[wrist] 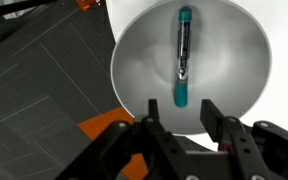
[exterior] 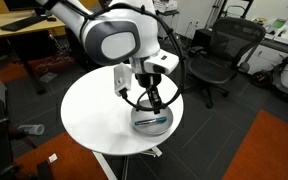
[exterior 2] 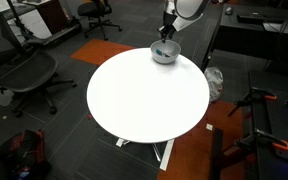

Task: Put the marker in the bowl

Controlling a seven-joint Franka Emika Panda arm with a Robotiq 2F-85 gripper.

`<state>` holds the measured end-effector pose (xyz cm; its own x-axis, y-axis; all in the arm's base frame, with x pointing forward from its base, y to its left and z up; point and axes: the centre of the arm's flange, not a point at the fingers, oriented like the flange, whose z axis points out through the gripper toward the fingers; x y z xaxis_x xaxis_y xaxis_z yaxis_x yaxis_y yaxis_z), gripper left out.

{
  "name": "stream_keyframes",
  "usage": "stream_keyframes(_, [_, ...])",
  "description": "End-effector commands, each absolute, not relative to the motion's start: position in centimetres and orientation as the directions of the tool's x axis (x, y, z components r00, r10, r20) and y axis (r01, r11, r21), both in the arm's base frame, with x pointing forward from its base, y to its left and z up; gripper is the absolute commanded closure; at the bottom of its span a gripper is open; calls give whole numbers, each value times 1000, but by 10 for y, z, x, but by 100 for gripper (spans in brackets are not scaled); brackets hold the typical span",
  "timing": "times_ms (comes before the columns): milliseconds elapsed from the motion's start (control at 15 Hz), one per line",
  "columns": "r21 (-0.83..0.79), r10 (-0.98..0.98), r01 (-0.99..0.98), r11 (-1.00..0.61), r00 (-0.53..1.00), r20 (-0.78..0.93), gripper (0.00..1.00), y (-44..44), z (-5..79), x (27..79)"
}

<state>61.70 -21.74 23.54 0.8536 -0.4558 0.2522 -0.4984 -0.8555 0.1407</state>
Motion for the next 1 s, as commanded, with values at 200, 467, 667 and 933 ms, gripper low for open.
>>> stream_keyframes(200, [133, -455, -488, -863, 864, 217, 0, -221, 235, 632])
stream_keyframes(467, [132, -457, -489, -862, 863, 214, 0, -222, 235, 634])
stream_keyframes(667, [147, -461, -499, -854, 856, 232, 0, -219, 232, 627])
stream_keyframes(933, [147, -461, -499, -854, 857, 231, 0, -219, 231, 627])
